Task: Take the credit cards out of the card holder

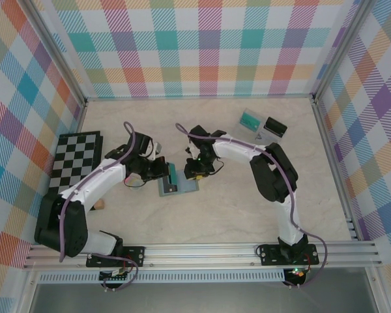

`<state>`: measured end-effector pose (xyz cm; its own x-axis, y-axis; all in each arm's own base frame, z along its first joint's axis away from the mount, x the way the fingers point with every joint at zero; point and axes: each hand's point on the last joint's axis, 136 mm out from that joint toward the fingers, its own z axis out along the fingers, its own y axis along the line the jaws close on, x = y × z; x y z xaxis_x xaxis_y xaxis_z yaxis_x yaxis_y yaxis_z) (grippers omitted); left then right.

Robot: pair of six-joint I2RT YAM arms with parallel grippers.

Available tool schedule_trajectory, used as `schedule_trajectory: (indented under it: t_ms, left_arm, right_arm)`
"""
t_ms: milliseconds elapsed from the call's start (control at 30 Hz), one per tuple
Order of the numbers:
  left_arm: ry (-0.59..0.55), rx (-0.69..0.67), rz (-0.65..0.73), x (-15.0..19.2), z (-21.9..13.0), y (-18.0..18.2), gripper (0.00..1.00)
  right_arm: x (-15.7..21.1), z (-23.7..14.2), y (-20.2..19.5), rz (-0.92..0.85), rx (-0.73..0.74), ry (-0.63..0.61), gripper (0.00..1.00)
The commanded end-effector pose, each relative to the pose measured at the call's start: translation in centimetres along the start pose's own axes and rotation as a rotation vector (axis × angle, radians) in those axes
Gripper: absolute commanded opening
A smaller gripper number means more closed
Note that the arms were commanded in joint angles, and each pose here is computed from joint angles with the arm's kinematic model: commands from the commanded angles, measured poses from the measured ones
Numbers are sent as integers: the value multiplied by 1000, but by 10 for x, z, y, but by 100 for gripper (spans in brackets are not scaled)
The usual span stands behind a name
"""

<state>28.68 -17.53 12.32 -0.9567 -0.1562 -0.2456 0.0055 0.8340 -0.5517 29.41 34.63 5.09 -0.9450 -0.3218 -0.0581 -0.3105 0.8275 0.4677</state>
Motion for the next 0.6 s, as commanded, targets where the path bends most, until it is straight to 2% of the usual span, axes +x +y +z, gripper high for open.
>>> schedule_trajectory:
  t_ms: [0,233,300,367,467,567]
  left_arm:
    - [-74,65,-27,-16,-27,-23,0]
    - [-130,270,-106,-30,-50,-67,0]
    - [-139,357,-131,-35,-57,-84,0]
    - [-155,443,-129,-39,-65,-105,0]
    - [-156,480,-103,-38,-75,-125,0]
    - [-160,510,-102,-37,-81,-136,0]
  right_arm:
    - [-18,-61,31,-44,-137,-156,45]
    - [-20,-124,53,-24,-402,-297,72]
    - [-19,-137,62,-28,-501,-302,76]
    - [-17,-149,72,-38,-588,-295,77]
    - [-15,-166,86,-48,-684,-290,77]
    - [-16,-181,92,-41,-735,-299,70]
